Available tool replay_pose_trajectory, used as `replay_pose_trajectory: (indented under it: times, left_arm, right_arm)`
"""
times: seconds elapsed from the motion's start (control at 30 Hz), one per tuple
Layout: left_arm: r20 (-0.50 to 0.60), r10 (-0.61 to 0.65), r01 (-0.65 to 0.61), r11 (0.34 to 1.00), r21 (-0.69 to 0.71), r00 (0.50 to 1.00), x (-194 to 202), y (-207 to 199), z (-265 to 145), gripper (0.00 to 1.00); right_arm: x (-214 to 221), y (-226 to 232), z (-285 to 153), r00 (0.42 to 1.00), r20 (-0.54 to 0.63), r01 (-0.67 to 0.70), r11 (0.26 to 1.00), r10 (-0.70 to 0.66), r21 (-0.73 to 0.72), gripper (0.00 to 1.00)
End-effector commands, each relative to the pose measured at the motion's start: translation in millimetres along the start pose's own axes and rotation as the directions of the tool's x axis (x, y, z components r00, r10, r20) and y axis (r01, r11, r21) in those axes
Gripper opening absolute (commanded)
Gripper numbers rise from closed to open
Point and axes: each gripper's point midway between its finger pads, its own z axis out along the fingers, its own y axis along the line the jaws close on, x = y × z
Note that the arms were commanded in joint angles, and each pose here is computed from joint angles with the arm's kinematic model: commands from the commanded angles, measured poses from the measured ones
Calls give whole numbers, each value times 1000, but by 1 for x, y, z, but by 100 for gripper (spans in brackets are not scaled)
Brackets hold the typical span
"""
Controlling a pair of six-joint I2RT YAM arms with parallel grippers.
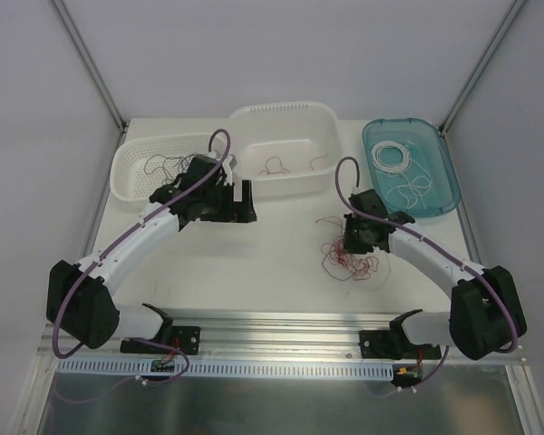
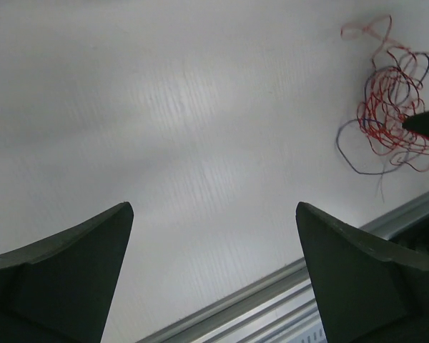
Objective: Untangle the cables
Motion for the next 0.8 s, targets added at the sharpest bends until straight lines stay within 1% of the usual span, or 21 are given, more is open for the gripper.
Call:
replay_pose_trajectory:
  times: [0.0,0.07,0.17,0.2,0.27,0.33,0.43,0.57,0.67,0.7,0.77]
  left_arm:
    - [1,-9,8,994,110,1000,14,-32,-1,99]
    - [-7,-11,12,990,138,1000,21,-41,3,99]
    - [-9,-35,36,979,199,999,27,-58,8,98]
    - [-18,-56,58,977,206,998,31,-61,11,97]
    - [-1,-66,65,974,219,998,29,-67,16,96]
    - [-19,-97,99,972,215,995,33,-67,24,95]
    - [-14,-92,92,965,244,996,34,-76,36,93]
    - [-39,-86,93,971,220,995,36,-73,53,89]
    - [-94,-158,172,971,165,983,45,-67,74,84]
    - [-100,-157,171,972,161,983,46,-69,78,81]
    - [-123,-162,178,976,126,979,53,-66,91,78]
  right_arm:
    - [-42,51,-25,995,91,-29,981,47,-191,1]
    - [-56,70,-42,990,112,-52,960,85,-274,1]
    - [-71,88,-62,982,141,-70,931,128,-360,1]
    - [-74,92,-66,978,140,-93,921,156,-378,1]
    - [-81,98,-73,971,154,-108,906,185,-409,1]
    - [-86,103,-80,960,154,-145,888,233,-437,1]
    - [-91,116,-86,952,154,-154,851,263,-502,1]
    - [-90,116,-83,955,151,-151,857,255,-492,1]
    - [-86,110,-77,956,152,-157,872,253,-465,1]
    - [-81,107,-72,956,141,-168,876,256,-453,1]
    - [-78,105,-68,957,135,-174,877,259,-447,1]
